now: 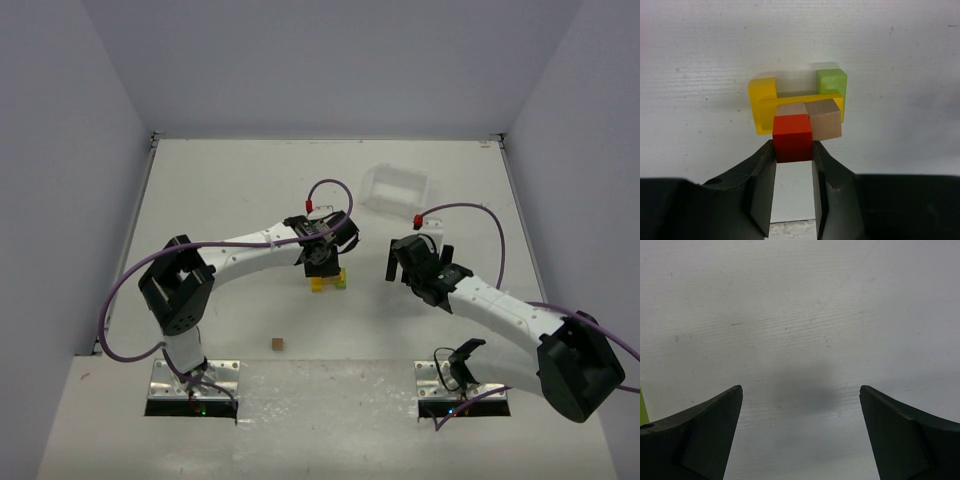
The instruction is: Build the wood block tower
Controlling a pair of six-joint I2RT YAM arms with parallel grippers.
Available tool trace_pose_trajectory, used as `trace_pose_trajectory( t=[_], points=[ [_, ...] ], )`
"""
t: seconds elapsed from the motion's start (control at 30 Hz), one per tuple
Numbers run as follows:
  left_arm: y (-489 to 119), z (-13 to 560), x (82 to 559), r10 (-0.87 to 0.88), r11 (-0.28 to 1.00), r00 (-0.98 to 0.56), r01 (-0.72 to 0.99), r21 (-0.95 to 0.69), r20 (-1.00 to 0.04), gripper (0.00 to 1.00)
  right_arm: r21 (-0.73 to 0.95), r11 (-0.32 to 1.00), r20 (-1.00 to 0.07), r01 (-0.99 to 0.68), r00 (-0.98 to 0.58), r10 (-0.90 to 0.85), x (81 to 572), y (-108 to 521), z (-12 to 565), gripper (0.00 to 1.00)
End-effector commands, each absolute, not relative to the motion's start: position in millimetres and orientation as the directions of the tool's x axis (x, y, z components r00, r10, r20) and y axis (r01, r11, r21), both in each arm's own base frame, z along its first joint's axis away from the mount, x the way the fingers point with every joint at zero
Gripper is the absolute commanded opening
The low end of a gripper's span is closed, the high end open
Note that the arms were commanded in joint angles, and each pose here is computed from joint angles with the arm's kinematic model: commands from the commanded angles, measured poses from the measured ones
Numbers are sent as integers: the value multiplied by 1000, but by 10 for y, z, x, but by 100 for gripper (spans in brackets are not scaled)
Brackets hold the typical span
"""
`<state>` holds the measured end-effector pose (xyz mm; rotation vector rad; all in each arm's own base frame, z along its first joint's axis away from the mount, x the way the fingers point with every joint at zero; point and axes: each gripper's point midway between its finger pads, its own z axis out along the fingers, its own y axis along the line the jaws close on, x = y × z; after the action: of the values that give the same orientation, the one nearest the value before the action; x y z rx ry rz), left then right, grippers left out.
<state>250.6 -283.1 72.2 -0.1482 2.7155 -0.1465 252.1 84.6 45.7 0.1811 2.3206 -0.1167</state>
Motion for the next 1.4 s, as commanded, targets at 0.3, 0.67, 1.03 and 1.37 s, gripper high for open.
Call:
trace_pose_trajectory(
  t=[0.3, 0.67, 1.03, 1.37],
  points=[
    [-2879, 817, 2565, -171, 979, -891, -106, -174, -421, 15, -27, 979, -747, 202, -655, 115, 2587, 809, 511, 99],
    [-2882, 913, 2571, -176, 976, -882, -100, -191, -437, 15, -32, 979, -742, 201, -661, 111, 2589, 814, 496, 99],
    [-2898, 968, 2575, -178, 974, -879, -94, -207, -441, 16, -37, 980, -738, 198, -667, 107, 2594, 821, 483, 99],
    [-2943, 955, 2593, -163, 975, -884, -77, -207, -439, 17, -43, 979, -733, 199, -672, 104, 2598, 819, 463, 99]
  ],
)
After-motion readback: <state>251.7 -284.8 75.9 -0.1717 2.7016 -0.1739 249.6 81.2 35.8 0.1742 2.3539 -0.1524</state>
